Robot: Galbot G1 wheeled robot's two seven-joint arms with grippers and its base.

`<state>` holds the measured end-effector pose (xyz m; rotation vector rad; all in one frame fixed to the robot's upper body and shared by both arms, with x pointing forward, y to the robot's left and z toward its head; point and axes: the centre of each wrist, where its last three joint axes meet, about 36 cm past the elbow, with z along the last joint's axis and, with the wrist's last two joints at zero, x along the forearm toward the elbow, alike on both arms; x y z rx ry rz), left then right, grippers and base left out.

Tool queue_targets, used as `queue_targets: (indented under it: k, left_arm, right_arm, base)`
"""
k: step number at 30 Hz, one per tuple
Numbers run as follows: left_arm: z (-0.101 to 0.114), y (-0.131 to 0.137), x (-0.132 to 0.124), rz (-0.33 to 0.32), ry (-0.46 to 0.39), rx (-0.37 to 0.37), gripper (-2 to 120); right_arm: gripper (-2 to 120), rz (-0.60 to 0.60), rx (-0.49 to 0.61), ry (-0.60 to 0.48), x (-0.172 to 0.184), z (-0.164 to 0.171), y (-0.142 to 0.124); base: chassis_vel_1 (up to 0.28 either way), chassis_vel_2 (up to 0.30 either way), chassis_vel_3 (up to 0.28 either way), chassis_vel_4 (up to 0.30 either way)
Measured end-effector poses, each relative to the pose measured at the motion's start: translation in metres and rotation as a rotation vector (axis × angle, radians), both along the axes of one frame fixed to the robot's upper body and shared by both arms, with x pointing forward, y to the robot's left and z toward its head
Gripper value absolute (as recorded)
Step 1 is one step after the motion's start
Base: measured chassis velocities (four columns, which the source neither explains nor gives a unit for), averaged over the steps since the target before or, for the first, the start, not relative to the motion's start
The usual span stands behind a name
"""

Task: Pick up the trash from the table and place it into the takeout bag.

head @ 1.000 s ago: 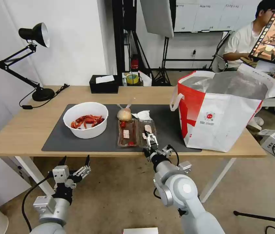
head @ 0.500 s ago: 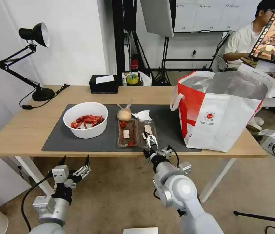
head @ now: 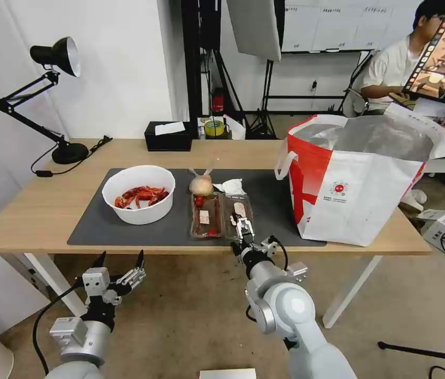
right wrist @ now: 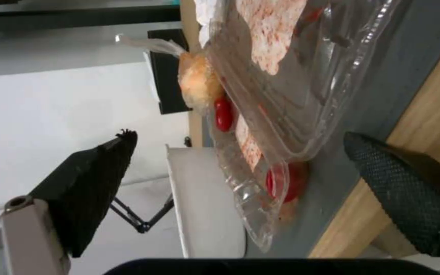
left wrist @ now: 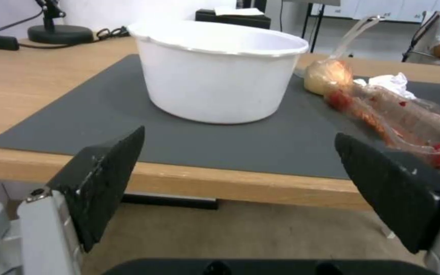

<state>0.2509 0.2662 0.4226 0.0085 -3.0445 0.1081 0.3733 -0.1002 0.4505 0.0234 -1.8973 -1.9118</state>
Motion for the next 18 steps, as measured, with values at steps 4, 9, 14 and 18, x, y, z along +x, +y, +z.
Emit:
queue_targets:
  k: [4,9,14,18]
  left_arm:
    - [0.0012,0.0016,-0.0002,-0.001,-0.002,0.003,100]
    - [0.0013,0.0012,-0.0012,-0.001,-0.001,0.001,100]
    - [0.0013,0.001,-0.0011,-0.002,-0.002,0.001,100]
    - [0.0013,0.0009,-0.0009,-0.002,-0.003,0.001,100]
  right_arm:
    - [100,0.002,-0.004,-0.002,0.0006,-0.0001,0.0022]
    - [100,0.008,-0.017,-0.006,0.0029,-0.0004,0.0038]
    - [100,0.009,-0.022,-0.005,0.0073,-0.0017,0.0049]
    - [100,0.01,-0.023,-0.007,0.0099,-0.0019,0.0067]
  base:
    - [0.0,0.0,0.0,0.0]
    - [0.0,0.0,0.0,0.0]
    - [0.0,0.0,0.0,0.0]
    - [0.0,0.0,0.0,0.0]
